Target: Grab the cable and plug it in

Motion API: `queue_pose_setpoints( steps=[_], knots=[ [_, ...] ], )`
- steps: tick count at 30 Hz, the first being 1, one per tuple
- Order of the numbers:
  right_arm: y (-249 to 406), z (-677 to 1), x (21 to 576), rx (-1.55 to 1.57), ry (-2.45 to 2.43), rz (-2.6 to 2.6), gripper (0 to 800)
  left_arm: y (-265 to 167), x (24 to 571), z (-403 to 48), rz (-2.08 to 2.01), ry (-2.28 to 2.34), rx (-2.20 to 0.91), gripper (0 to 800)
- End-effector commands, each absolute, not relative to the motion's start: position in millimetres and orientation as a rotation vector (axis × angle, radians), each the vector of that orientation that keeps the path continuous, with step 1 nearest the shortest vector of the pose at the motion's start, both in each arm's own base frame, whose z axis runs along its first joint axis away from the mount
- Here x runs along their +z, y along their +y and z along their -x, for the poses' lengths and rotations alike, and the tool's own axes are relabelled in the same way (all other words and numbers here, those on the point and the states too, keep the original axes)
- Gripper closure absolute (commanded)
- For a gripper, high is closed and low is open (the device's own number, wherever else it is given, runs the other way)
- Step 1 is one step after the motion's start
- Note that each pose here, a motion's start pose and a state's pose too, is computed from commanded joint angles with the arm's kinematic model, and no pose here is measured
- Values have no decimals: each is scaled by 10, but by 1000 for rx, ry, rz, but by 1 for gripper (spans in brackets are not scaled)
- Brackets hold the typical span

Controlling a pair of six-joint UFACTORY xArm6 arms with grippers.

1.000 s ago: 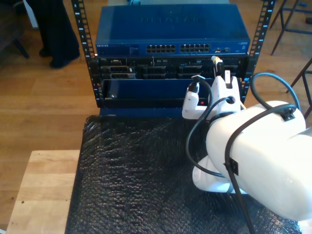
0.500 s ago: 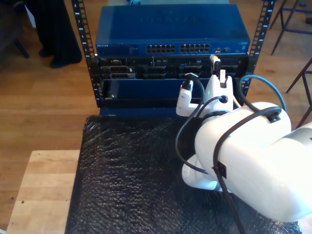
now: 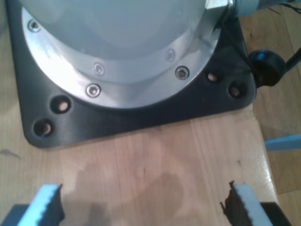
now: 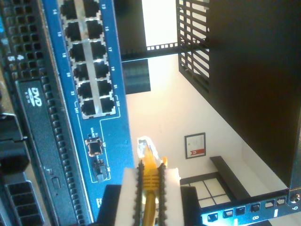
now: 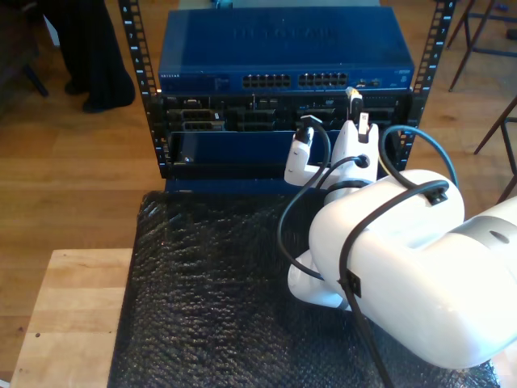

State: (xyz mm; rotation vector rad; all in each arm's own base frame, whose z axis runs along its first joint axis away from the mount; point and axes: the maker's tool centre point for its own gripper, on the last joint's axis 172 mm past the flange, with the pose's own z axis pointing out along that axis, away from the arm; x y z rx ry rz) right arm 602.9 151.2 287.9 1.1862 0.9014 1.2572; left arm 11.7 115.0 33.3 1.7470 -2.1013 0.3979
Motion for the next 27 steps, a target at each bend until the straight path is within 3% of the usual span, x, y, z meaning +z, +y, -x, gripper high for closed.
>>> queue_pose_setpoints(
  steps=[27],
  knots=[
    [1515,-6175,2840,1234,878,-1193,800,1146,332,-114,-1748,-2099,400,0]
  ],
)
